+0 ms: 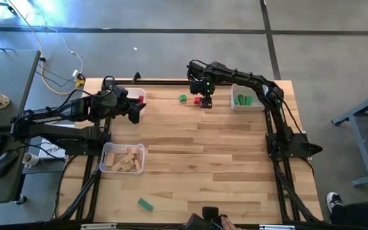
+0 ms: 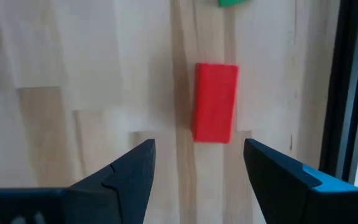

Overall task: Sort & place blocks by color
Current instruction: Put the red rectangle into the left white bin

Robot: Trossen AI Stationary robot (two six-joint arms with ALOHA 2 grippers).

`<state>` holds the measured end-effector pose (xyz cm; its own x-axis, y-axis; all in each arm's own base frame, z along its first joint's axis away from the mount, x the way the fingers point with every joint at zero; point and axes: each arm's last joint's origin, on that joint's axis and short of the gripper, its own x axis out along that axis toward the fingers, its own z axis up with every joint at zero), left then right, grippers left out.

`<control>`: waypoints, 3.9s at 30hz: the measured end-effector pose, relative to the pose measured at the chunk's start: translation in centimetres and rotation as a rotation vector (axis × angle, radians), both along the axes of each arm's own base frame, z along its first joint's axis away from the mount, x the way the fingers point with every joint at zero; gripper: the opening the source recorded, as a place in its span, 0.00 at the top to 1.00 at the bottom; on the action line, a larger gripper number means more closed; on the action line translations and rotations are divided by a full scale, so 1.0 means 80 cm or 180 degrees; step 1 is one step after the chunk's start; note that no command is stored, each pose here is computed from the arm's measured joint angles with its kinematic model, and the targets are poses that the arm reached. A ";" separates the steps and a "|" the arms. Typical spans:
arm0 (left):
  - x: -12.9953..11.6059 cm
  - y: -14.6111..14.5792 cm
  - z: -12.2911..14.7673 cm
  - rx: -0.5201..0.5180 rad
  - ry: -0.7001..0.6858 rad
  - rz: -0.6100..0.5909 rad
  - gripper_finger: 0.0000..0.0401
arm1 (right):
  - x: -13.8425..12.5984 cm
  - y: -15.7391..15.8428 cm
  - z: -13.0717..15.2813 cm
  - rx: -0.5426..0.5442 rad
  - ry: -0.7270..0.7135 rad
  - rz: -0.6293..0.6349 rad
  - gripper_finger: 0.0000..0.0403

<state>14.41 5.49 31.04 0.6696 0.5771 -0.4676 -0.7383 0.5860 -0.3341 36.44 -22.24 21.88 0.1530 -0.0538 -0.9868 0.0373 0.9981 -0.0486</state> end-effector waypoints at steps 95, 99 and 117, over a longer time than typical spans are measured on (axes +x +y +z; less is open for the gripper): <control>0.003 -0.008 -0.002 -0.0731 -0.0329 -0.0359 0.42 | 0.047 0.134 -0.019 0.0177 0.0077 -0.0196 0.75; 0.004 -0.008 -0.002 -0.0749 -0.0332 -0.0389 0.42 | 0.052 0.153 -0.018 0.0195 0.0072 -0.0181 0.75; 0.004 -0.010 -0.002 -0.1022 -0.0450 -0.0449 0.42 | 0.077 0.215 0.017 0.0194 -0.0309 -0.0164 0.75</control>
<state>14.76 4.68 30.87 0.8028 0.3136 -0.5071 -0.5913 0.5275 -0.6100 42.58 -5.05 23.24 0.2466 -0.0045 -0.9691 0.0901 0.9958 0.0183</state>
